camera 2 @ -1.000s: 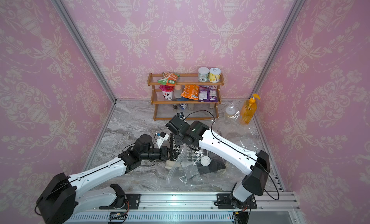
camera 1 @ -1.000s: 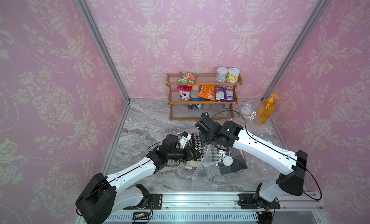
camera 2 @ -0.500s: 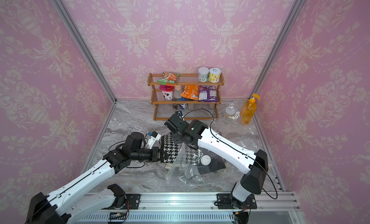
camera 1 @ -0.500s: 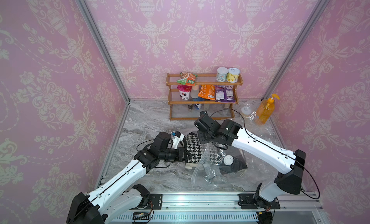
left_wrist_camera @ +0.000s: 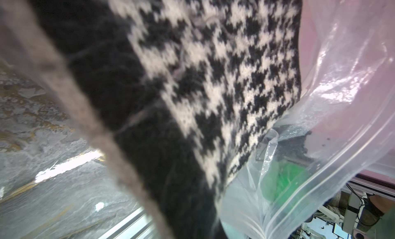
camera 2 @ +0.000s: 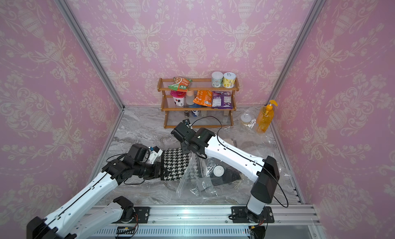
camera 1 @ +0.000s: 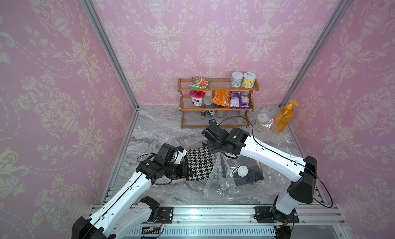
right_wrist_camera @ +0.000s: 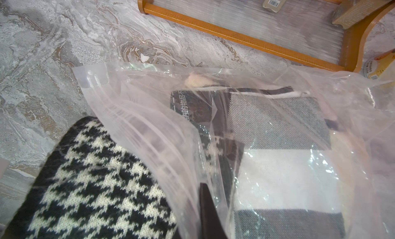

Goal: Take the scarf out of the vacuum bag
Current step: Take out the scarf from the vacuum bag.

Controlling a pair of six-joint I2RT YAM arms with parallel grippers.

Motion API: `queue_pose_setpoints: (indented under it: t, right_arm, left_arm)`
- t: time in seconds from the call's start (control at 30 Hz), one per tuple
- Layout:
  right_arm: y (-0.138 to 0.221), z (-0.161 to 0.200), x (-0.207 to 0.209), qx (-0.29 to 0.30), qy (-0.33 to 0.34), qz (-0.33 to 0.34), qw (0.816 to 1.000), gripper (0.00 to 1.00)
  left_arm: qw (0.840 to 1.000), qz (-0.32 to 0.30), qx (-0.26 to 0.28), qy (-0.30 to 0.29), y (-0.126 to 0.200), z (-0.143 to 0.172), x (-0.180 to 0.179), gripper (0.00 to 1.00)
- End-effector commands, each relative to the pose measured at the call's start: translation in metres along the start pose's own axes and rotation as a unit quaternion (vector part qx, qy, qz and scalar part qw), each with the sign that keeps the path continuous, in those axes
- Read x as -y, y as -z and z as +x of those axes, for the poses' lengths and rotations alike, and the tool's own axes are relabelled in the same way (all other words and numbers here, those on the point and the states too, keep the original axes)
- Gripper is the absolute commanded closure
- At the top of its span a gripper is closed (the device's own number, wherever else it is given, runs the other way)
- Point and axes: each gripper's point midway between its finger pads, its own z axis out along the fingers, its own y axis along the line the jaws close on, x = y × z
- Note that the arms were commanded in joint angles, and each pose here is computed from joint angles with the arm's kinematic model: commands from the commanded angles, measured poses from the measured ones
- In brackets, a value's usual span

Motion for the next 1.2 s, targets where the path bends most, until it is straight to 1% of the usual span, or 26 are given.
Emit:
queue_pose_setpoints:
  t: [0.0, 0.1, 0.17, 0.3, 0.4, 0.43, 0.5, 0.53, 0.63, 0.77, 0.87, 0.97, 1.07, 1.17]
  right_arm:
    - [-0.005, -0.011, -0.010, 0.024, 0.024, 0.007, 0.999, 0.93]
    - [-0.014, -0.011, -0.021, 0.031, 0.029, -0.005, 0.999, 0.93]
    - [-0.021, -0.011, -0.028, 0.038, 0.027, -0.021, 0.999, 0.93]
    - [-0.030, -0.012, -0.039, 0.050, 0.027, -0.042, 0.997, 0.93]
    - [-0.035, -0.013, -0.043, 0.059, 0.029, -0.045, 0.997, 0.93]
    - [-0.038, -0.013, -0.042, 0.061, 0.029, -0.040, 0.997, 0.93]
    - [-0.041, -0.013, -0.041, 0.064, 0.031, -0.032, 0.997, 0.93]
    - [-0.043, -0.013, -0.040, 0.065, 0.032, -0.028, 0.997, 0.93]
    - [-0.048, -0.013, -0.038, 0.068, 0.033, -0.019, 0.997, 0.93]
    - [-0.057, -0.014, -0.039, 0.069, 0.034, -0.020, 0.997, 0.93]
    - [-0.063, -0.014, -0.040, 0.068, 0.036, -0.023, 0.997, 0.93]
    - [-0.071, -0.016, -0.041, 0.067, 0.033, -0.030, 0.997, 0.93]
    - [-0.080, -0.016, -0.042, 0.062, 0.027, -0.042, 0.997, 0.93]
    - [-0.088, -0.015, -0.043, 0.057, 0.029, -0.047, 0.997, 0.93]
  left_arm:
    - [0.996, -0.088, -0.011, 0.001, 0.016, 0.001, -0.019, 1.00]
    - [0.988, -0.150, -0.034, -0.008, 0.026, -0.005, -0.028, 1.00]
    - [0.979, -0.193, -0.055, -0.016, 0.032, -0.010, -0.035, 1.00]
    - [0.963, -0.253, -0.088, -0.031, 0.039, -0.023, -0.043, 1.00]
    - [0.944, -0.303, -0.125, -0.042, 0.040, -0.031, -0.056, 1.00]
    - [0.935, -0.322, -0.140, -0.044, 0.040, -0.032, -0.062, 1.00]
    - [0.919, -0.361, -0.153, -0.049, 0.042, -0.038, -0.074, 1.00]
    - [0.913, -0.374, -0.156, -0.049, 0.042, -0.040, -0.078, 1.00]
    - [0.902, -0.399, -0.158, -0.043, 0.042, -0.050, -0.090, 1.00]
    - [0.879, -0.447, -0.165, -0.031, 0.053, -0.058, -0.115, 1.00]
    - [0.869, -0.469, -0.160, -0.010, 0.062, -0.062, -0.132, 1.00]
    - [0.845, -0.512, -0.150, 0.010, 0.077, -0.072, -0.151, 1.00]
    - [0.833, -0.535, -0.139, 0.030, 0.081, -0.083, -0.169, 1.00]
    - [0.817, -0.558, -0.142, 0.043, 0.085, -0.093, -0.187, 1.00]
